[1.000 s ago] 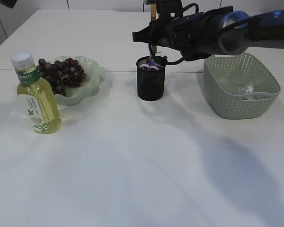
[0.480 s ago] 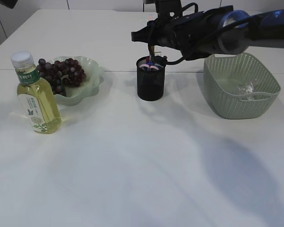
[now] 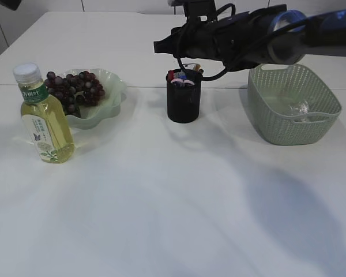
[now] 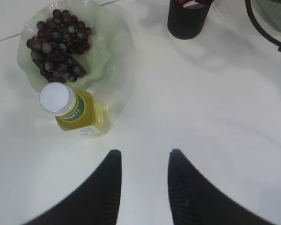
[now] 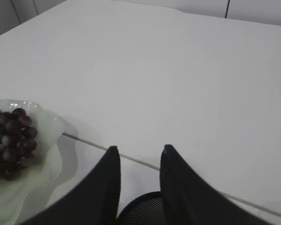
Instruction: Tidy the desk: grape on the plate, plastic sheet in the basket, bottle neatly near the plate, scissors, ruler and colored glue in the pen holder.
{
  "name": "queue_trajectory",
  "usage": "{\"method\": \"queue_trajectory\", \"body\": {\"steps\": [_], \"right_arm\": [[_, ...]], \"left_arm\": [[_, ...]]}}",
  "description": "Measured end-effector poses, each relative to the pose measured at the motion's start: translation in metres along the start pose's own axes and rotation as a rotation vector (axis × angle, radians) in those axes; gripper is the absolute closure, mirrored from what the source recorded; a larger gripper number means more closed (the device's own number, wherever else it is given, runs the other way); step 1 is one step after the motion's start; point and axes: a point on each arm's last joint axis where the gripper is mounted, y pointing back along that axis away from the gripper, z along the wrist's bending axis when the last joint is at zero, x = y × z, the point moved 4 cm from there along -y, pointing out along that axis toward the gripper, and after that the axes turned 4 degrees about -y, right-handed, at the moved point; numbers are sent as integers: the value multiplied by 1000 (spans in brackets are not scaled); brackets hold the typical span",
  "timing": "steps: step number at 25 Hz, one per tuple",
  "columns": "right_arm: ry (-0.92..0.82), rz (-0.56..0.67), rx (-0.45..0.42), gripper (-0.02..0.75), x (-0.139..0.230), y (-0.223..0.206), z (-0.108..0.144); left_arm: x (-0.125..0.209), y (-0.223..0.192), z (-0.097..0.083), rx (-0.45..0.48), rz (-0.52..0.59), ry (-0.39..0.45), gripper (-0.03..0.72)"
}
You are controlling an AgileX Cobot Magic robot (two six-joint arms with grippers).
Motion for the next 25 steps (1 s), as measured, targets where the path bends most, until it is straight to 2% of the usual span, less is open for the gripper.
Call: {"method": "queue_trajectory", "body": {"steps": [4, 10, 17, 21, 25], "right_arm": [[47, -9, -92, 487, -15, 10, 11], [202, -53, -308, 487, -50, 43, 38], [384, -122, -469, 487, -77, 81, 57], [511, -107, -518, 487, -63, 99, 59], [658, -74, -489, 487, -41, 119, 50]], "left_arm": [[0, 0, 0, -2, 0, -1, 442], [0, 0, 0, -2, 0, -1, 442], [0, 0, 0, -2, 0, -6, 442], [0, 0, 0, -2, 0, -15, 442], [0, 0, 0, -2, 0, -24, 442]]}}
